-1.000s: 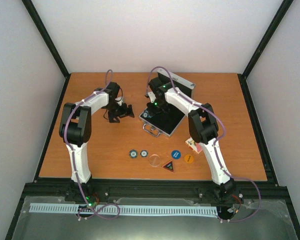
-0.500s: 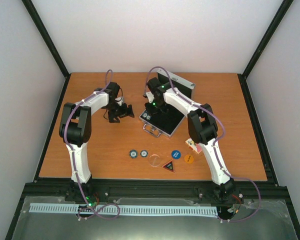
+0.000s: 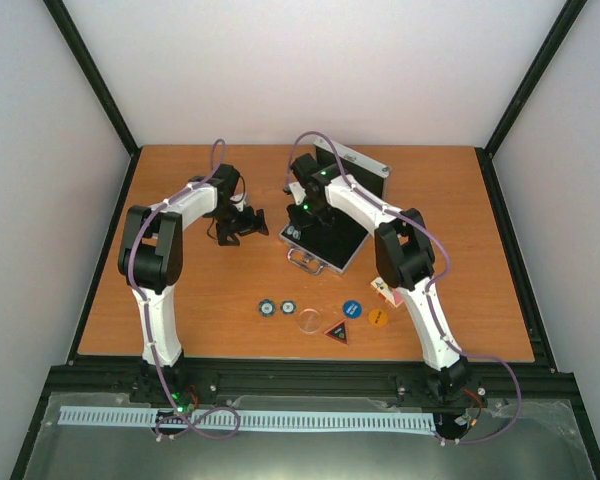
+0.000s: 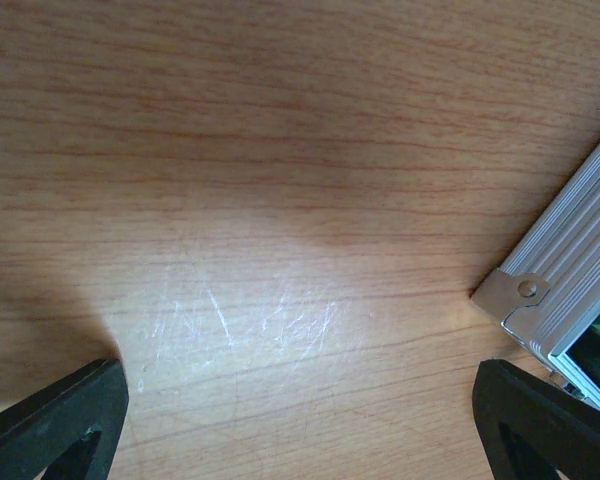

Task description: Pack up texas hold em set

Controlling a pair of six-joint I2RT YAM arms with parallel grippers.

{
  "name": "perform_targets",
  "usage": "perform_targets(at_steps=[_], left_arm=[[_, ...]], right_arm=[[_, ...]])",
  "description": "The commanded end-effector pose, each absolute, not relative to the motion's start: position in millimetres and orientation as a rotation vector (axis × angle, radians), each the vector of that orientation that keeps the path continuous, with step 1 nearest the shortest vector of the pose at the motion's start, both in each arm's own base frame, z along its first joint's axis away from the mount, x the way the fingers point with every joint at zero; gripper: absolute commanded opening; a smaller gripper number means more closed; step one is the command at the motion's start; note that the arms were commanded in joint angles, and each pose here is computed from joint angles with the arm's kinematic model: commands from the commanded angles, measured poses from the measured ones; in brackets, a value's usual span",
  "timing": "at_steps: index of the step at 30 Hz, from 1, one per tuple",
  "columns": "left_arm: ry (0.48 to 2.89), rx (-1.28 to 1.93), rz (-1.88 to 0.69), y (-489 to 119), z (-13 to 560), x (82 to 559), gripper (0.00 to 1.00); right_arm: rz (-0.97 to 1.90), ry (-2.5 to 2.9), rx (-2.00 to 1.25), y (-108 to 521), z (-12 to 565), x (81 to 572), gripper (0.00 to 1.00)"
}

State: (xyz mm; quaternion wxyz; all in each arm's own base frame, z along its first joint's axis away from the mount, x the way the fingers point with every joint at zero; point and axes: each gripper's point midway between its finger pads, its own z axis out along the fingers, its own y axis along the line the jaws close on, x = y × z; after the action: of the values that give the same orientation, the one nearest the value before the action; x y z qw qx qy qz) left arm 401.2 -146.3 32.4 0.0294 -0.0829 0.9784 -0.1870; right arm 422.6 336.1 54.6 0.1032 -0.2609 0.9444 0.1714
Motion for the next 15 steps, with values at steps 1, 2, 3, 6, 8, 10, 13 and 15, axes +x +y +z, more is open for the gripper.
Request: perform_targets(at_steps=[1, 2, 3, 6, 8, 10, 13, 15], left_arm=[[3.076, -0.283, -0.468, -130, 7, 391, 0.98], [3.075, -0.283, -0.469, -130, 7, 392, 0.98], [3.079, -0.284, -0.466, -130, 6, 391, 0.98], [3.08, -0.283, -0.469, -130, 6, 391, 0.98], [3.082, -0.283, -0.471, -130, 6, 391, 0.98], [3.079, -0.282, -0.473, -131, 7, 392, 0.98], [3.078, -0.282, -0.472, -131, 7, 392, 0.98], [3.078, -0.284, -0.472, -130, 7, 393, 0.98]], right_arm=[[0.35, 2.731, -0.79, 324, 70, 437, 0.03], [0.332, 2.731, -0.786, 322, 70, 439, 0.03], [0.318, 2.728, -0.783, 320, 70, 441, 0.03], [0.298, 2.708, -0.782, 319, 77, 445, 0.03], [0.299, 2.699, -0.783, 319, 82, 445, 0.03], [0.291, 2.692, -0.78, 317, 85, 445, 0.03], [0.28, 2.681, -0.79, 316, 83, 447, 0.03], [0.281, 2.685, -0.794, 317, 78, 449, 0.03]])
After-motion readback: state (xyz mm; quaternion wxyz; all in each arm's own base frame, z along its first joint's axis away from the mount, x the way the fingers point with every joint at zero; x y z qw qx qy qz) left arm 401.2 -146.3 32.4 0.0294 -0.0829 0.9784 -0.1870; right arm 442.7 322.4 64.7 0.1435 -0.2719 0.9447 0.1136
